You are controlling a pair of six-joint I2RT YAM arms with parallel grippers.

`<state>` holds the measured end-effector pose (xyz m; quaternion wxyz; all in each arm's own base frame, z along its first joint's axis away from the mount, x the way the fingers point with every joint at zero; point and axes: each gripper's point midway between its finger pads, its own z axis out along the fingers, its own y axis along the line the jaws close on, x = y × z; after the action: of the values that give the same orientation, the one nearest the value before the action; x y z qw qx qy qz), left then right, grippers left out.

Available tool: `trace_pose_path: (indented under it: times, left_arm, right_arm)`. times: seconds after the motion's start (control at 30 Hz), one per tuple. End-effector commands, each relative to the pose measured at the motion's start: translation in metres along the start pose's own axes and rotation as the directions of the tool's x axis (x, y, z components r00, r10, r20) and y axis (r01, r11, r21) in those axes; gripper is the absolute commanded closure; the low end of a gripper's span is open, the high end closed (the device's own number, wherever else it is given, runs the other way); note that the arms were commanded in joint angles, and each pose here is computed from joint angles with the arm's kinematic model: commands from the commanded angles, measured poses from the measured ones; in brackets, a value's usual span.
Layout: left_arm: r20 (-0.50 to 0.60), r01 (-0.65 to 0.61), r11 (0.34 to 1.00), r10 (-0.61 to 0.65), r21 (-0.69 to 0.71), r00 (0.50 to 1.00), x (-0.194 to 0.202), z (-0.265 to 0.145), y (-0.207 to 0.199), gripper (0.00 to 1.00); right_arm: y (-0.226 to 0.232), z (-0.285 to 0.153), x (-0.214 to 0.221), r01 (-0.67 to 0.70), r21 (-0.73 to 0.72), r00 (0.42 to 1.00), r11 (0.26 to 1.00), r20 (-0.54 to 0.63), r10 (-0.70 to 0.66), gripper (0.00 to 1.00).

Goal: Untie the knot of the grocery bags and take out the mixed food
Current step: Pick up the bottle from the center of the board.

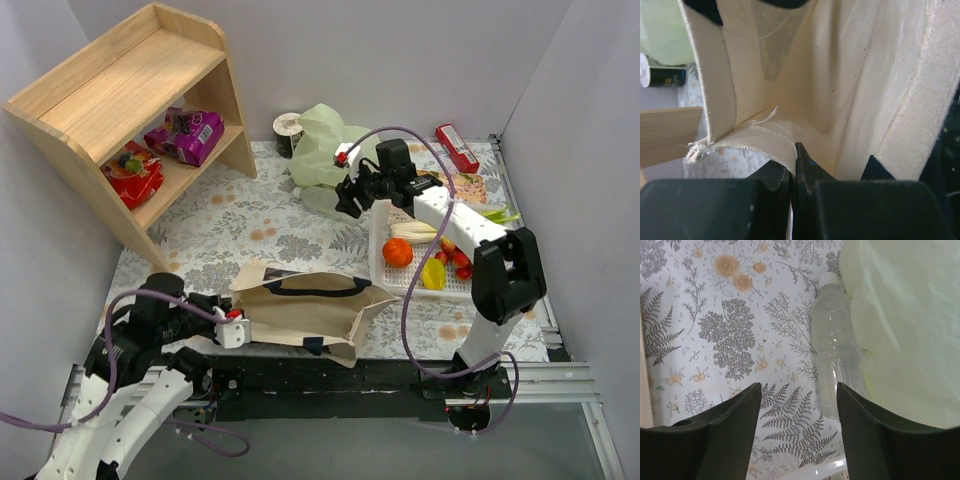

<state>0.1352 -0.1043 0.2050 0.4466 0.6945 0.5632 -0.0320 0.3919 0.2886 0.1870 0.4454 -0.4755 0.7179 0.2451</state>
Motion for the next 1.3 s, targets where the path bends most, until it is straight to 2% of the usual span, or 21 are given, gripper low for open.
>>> trace_pose_path:
  times: [0.0, 0.17, 0.23, 0.3, 0.33, 0.4, 0.57, 0.83, 0.9, 0.93, 0.97, 1.0, 1.03, 1.07, 1.1, 1.13, 1.17, 1.2, 1.27]
  left_arm:
    - [-0.160, -0.048, 0.998, 0.041, -0.037, 0.986, 0.035, -0.023, -0.020, 1.00]
    - [-0.192, 0.007, 0.997, -0.022, -0.080, 0.981, 0.043, -0.029, -0.024, 1.00]
    - [-0.196, 0.025, 0.996, -0.040, -0.081, 0.980, 0.043, -0.028, -0.022, 1.00]
    - [-0.197, 0.039, 0.995, -0.056, -0.087, 0.979, 0.042, -0.028, -0.020, 1.00]
    - [-0.193, 0.042, 0.995, -0.059, -0.092, 0.980, 0.041, -0.028, -0.018, 1.00]
    - [-0.189, 0.041, 0.993, -0.061, -0.108, 0.980, 0.040, -0.028, -0.013, 1.00]
    - [-0.175, 0.040, 0.991, -0.062, -0.124, 0.983, 0.035, -0.023, -0.002, 1.00]
    - [-0.149, 0.069, 0.988, -0.090, -0.140, 0.985, 0.029, -0.009, 0.015, 1.00]
    - [-0.140, 0.071, 0.986, -0.092, -0.148, 0.986, 0.028, -0.005, 0.021, 1.00]
    - [-0.138, 0.072, 0.985, -0.094, -0.154, 0.986, 0.027, -0.004, 0.024, 1.00]
    - [-0.138, 0.080, 0.982, -0.105, -0.172, 0.985, 0.028, -0.002, 0.028, 1.00]
    - [-0.141, 0.084, 0.982, -0.108, -0.168, 0.984, 0.029, 0.000, 0.029, 1.00]
    - [-0.139, 0.084, 0.982, -0.108, -0.168, 0.984, 0.028, 0.001, 0.029, 1.00]
    - [-0.129, 0.088, 0.981, -0.112, -0.175, 0.985, 0.026, 0.002, 0.032, 1.00]
    - [-0.121, 0.097, 0.980, -0.119, -0.176, 0.986, 0.025, 0.004, 0.033, 1.00]
    - [-0.115, 0.104, 0.978, -0.126, -0.181, 0.985, 0.024, 0.005, 0.035, 1.00]
    - [-0.097, 0.109, 0.974, -0.131, -0.200, 0.987, 0.019, 0.003, 0.041, 1.00]
    - [-0.083, 0.140, 0.968, -0.160, -0.208, 0.984, 0.017, 0.004, 0.043, 1.00]
    - [-0.061, 0.177, 0.955, -0.196, -0.237, 0.979, 0.010, 0.004, 0.056, 0.99]
  right_arm:
    - [-0.010, 0.015, -0.026, 0.112, -0.029, 0.992, 0.993, 0.059, -0.111, 0.32]
    - [-0.023, 0.053, -0.006, 0.156, -0.030, 0.988, 0.987, -0.012, -0.156, 0.30]
    - [-0.041, 0.062, -0.011, 0.179, 0.027, 0.984, 0.984, -0.033, -0.178, 0.27]
    - [-0.052, 0.078, 0.012, 0.178, 0.040, 0.978, 0.983, -0.116, -0.172, 0.26]
    - [-0.064, 0.081, -0.004, 0.195, 0.066, 0.976, 0.978, -0.109, -0.187, 0.25]
    - [-0.071, 0.098, 0.032, 0.165, 0.058, 0.964, 0.985, -0.219, -0.149, 0.25]
    - [-0.079, 0.120, 0.062, 0.145, 0.020, 0.937, 0.989, -0.324, -0.131, 0.23]
    - [-0.056, 0.109, 0.116, 0.072, -0.030, 0.879, 0.997, -0.470, -0.077, 0.21]
    - [-0.049, 0.102, 0.129, 0.064, -0.045, 0.860, 0.997, -0.504, -0.078, 0.24]
    - [-0.047, 0.101, 0.132, 0.060, -0.053, 0.855, 0.997, -0.513, -0.079, 0.30]
    - [-0.045, 0.098, 0.134, 0.051, -0.054, 0.851, 0.997, -0.521, -0.072, 0.30]
    - [-0.042, 0.095, 0.135, 0.037, -0.049, 0.847, 0.998, -0.529, -0.057, 0.28]
    - [-0.038, 0.093, 0.142, 0.019, -0.051, 0.839, 0.999, -0.543, -0.044, 0.21]
    - [-0.035, 0.091, 0.144, 0.009, -0.059, 0.836, 0.998, -0.547, -0.040, 0.21]
    - [-0.027, 0.088, 0.147, 0.012, -0.113, 0.829, 0.994, -0.554, -0.073, 0.31]
    - [-0.023, 0.087, 0.144, 0.009, -0.149, 0.840, 0.989, -0.536, -0.089, 0.70]
    - [-0.017, 0.085, 0.126, 0.006, -0.182, 0.870, 0.983, -0.484, -0.095, 0.91]
    - [-0.018, 0.083, 0.113, 0.015, -0.182, 0.885, 0.983, -0.455, -0.097, 0.98]
    - [-0.014, 0.073, 0.060, 0.021, -0.193, 0.938, 0.981, -0.337, -0.086, 0.99]
